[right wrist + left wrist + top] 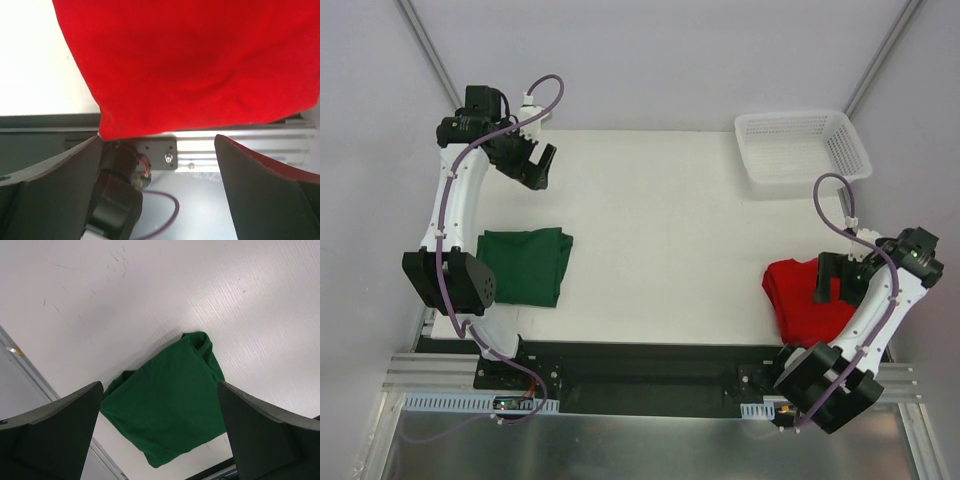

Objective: Fold and stack the t-shirts

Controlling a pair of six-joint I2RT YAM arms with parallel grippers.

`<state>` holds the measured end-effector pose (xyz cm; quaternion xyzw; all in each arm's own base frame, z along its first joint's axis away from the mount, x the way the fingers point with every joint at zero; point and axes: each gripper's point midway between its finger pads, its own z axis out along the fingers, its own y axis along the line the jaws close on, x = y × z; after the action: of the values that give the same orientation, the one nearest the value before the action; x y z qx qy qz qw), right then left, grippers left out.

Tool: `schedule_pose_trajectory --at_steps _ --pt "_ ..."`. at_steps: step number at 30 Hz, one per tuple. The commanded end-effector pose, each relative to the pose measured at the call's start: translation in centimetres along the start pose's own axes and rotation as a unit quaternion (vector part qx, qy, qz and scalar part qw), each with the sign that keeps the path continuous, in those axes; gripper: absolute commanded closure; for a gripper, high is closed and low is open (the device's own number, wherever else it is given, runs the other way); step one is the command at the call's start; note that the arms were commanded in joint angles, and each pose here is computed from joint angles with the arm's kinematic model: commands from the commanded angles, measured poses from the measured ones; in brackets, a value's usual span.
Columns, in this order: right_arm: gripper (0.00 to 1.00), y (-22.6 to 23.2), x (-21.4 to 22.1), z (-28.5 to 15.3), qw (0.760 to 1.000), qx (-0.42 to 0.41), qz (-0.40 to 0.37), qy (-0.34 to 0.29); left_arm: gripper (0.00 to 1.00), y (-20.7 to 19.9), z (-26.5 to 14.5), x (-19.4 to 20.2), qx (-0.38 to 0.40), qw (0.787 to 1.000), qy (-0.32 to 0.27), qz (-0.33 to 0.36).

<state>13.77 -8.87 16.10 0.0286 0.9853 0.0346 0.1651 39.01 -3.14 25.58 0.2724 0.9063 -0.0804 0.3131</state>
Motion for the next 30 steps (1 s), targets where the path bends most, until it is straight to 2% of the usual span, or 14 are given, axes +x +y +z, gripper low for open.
schedule_pose_trajectory --at_steps 1,6,11,17,22,30 --pt "0.0 -0.4 -1.3 1.4 0.996 0.018 -0.043 -0.079 0.01 -0.4 -0.9 -0.6 -0.009 1.0 -0.01 0.012" --pt "0.0 -1.3 -1.0 4.1 0.991 0.032 -0.091 -0.095 0.0 -0.4 -0.6 -0.3 -0.007 1.0 -0.004 0.013" --pt "0.0 -2.7 -3.1 3.9 0.983 0.034 -0.142 -0.109 0.01 -1.1 -0.2 -1.0 -0.009 0.999 -0.001 0.035" --pt "0.0 -4.5 -4.7 3.8 0.977 0.022 -0.194 -0.09 0.01 -1.5 0.4 -0.8 -0.016 0.998 0.015 0.055" --pt "0.0 -5.5 -5.0 4.6 0.981 0.005 -0.175 -0.082 0.01 -1.8 1.1 -0.1 -0.021 0.997 0.038 0.071" --pt "0.0 -4.3 -2.1 6.6 0.99 -0.005 -0.131 -0.056 0.01 -1.0 1.8 0.8 -0.036 0.994 0.062 0.079"
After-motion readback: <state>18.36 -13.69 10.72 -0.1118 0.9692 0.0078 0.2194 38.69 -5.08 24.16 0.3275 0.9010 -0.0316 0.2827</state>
